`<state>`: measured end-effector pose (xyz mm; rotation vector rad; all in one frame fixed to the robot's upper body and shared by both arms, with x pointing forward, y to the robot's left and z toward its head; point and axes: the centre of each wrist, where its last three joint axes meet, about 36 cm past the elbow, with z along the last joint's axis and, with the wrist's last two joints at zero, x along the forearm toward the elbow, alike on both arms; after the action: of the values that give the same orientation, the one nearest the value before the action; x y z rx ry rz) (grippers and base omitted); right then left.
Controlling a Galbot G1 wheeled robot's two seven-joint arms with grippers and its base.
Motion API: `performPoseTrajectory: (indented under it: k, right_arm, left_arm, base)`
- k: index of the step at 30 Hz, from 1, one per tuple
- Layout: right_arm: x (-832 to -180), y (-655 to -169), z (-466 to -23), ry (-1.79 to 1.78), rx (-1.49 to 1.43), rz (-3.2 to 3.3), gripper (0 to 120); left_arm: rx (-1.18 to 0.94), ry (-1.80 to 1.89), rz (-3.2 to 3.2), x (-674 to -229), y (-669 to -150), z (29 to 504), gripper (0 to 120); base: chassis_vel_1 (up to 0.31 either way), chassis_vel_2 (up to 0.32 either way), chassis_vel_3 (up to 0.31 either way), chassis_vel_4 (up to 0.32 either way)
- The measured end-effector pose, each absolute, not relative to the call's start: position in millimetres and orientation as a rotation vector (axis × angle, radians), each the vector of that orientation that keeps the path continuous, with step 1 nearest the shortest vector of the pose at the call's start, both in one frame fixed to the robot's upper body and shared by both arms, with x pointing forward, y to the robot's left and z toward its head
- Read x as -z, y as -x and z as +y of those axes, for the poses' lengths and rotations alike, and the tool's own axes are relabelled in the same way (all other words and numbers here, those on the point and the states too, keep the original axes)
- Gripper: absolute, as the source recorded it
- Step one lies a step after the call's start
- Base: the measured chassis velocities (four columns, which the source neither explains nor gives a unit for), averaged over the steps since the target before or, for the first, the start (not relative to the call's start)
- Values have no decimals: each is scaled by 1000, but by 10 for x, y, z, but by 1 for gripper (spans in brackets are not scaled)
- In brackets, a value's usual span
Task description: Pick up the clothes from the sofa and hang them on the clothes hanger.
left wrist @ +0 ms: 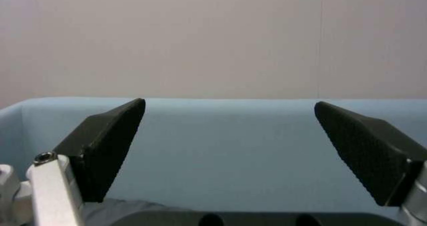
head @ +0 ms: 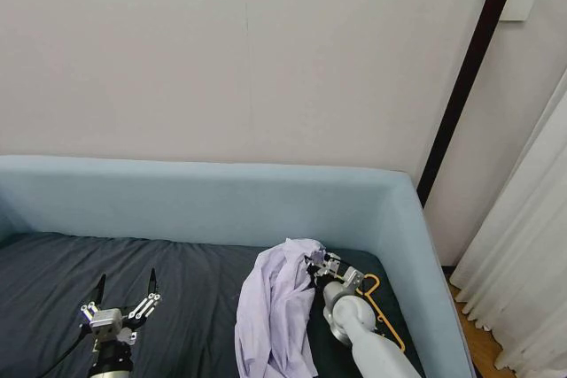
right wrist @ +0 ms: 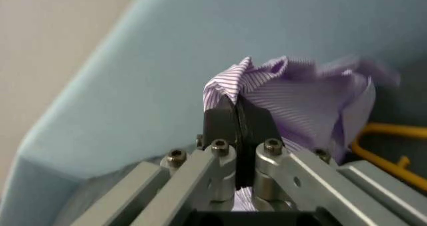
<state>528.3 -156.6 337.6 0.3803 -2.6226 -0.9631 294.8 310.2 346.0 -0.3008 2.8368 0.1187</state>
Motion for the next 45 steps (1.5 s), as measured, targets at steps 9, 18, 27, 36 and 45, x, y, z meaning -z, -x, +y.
performPoseTrajectory:
  k: [9, 18, 27, 36, 45]
  right_arm:
    - [-4255, -5034, -1804, -577, 989, -2733, 0]
    - [-5446, -5009, -2242, -743, 950, -2862, 0]
    - [-6617, -4982, -2559, -868, 845, -3003, 0]
    - [-7736, -4989, -2763, -967, 762, -3127, 0]
    - [-7096, -5153, -2064, -1128, 517, -2938, 0]
  left_arm:
    - [-103, 286, 2822, -3497, -2991, 3099, 100]
    - [-102, 273, 2812, -3539, -3006, 3131, 100]
    - [-95, 271, 2796, -3593, -3002, 3156, 100]
    - [-81, 283, 2776, -3632, -2991, 3176, 100]
    - [-68, 297, 2769, -3605, -2986, 3150, 100]
  base:
    - [0, 0, 0, 0]
    - [0, 0, 0, 0]
    - [0, 0, 0, 0]
    - [0, 0, 0, 0]
    - [0, 0, 0, 0]
